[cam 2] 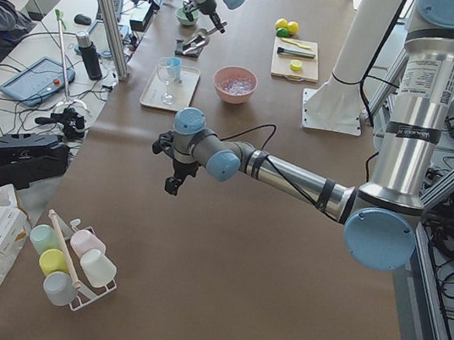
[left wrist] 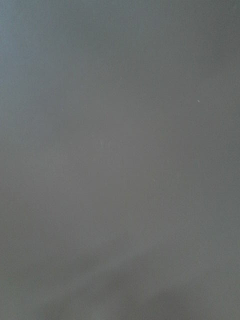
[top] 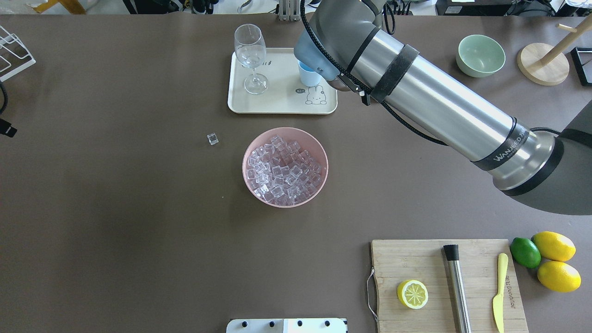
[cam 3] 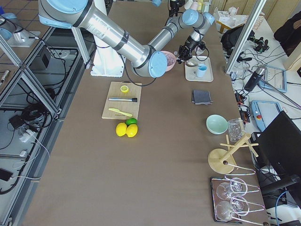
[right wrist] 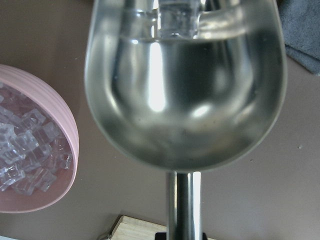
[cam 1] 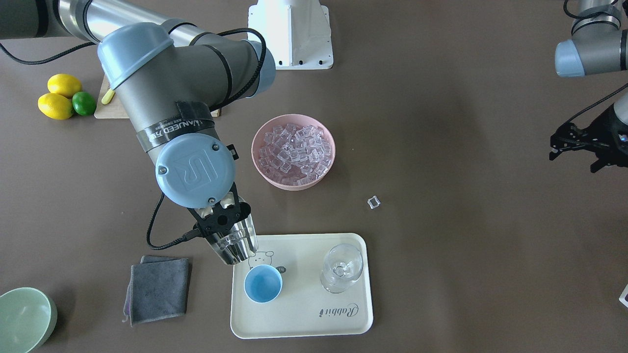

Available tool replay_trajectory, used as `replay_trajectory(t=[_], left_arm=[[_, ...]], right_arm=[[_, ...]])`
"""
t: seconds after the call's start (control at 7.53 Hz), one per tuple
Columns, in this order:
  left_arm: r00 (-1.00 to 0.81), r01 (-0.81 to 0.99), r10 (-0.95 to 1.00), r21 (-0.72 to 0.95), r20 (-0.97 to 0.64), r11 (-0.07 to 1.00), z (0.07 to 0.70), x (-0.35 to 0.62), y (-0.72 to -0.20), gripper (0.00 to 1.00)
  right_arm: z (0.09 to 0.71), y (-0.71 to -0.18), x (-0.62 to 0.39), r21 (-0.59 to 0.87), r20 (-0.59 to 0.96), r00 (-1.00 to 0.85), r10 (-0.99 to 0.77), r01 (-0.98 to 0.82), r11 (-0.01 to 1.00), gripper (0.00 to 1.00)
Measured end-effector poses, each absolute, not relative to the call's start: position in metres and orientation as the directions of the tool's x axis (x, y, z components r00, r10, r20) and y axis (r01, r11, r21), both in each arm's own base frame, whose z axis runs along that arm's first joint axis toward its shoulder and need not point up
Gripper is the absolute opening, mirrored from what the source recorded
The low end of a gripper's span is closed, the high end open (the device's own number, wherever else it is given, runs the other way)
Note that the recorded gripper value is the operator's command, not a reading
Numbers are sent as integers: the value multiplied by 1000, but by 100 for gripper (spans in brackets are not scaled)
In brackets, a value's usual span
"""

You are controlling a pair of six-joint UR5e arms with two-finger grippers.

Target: Put ice in cup with scoop

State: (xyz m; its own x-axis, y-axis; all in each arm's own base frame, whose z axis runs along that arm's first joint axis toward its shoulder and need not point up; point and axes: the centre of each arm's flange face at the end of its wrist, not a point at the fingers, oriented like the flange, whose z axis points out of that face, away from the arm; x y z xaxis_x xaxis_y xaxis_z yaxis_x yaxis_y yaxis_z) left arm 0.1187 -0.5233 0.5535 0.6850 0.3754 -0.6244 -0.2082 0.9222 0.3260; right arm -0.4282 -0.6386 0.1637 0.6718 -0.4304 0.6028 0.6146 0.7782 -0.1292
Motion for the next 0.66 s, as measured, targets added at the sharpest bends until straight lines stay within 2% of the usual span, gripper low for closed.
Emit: replay_trajectory(t=[0.66], left_arm=[[636,-25,24,10,-771,1000,625,9,-482,98]], right_arm=[[148,-651,-436,-139,578,662,-477,656,742,0]])
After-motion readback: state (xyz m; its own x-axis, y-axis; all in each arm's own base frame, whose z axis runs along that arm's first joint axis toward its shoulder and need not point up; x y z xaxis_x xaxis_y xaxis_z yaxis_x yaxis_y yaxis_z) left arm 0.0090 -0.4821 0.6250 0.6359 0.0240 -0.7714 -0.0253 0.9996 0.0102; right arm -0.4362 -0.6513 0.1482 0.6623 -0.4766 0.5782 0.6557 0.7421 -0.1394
